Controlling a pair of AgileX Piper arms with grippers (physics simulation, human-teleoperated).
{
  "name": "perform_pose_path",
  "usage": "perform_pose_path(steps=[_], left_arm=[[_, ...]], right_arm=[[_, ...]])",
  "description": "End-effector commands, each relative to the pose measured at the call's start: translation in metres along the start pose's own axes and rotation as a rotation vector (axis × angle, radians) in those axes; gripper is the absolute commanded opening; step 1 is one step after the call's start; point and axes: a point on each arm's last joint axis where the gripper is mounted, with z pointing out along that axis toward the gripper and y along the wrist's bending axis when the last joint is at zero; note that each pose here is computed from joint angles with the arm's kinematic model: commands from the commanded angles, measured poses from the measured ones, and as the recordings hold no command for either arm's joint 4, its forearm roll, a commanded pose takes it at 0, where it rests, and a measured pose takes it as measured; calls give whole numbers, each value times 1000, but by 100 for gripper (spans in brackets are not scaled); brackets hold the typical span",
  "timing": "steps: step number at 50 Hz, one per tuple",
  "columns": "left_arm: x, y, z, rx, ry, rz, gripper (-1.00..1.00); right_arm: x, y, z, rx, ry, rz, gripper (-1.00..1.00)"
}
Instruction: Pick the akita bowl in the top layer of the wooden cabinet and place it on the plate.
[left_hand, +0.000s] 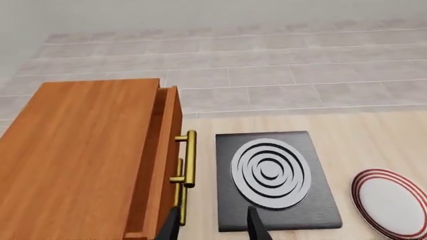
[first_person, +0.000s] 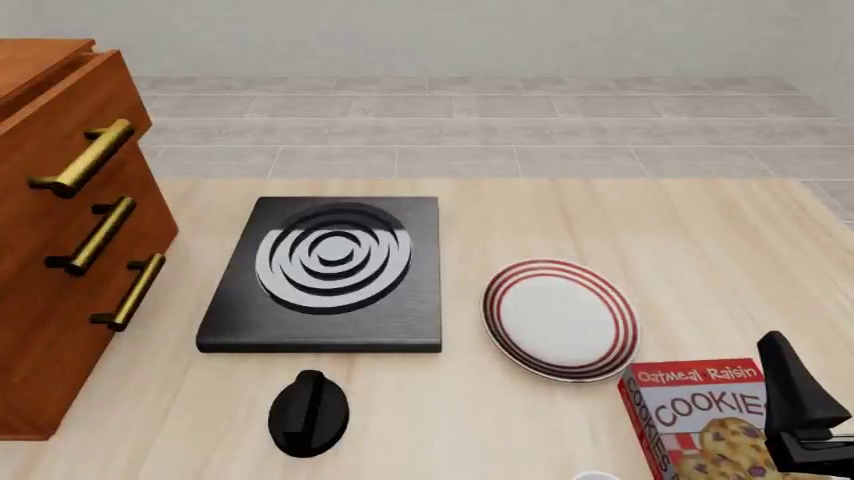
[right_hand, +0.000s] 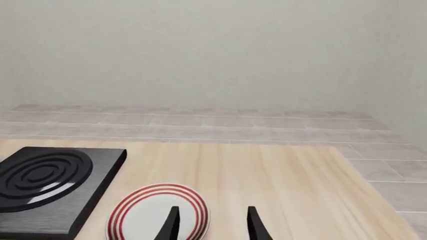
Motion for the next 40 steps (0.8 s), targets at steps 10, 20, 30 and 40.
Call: perform_pose_path(steps=[10, 20, 30, 40], left_arm=[[11, 10, 8, -87, 50, 75, 100], [16, 12, 11, -110, 64, 90, 100], [27, 19, 25, -151, 109, 102, 100], [30, 24, 34, -171, 124, 97, 100]], right_arm=[[0, 0, 0, 0, 1, -2, 100], [0, 0, 0, -1, 0, -1, 100], [0, 0, 0, -3, -3, -5, 100], [0, 0, 0, -1, -4, -9, 100]])
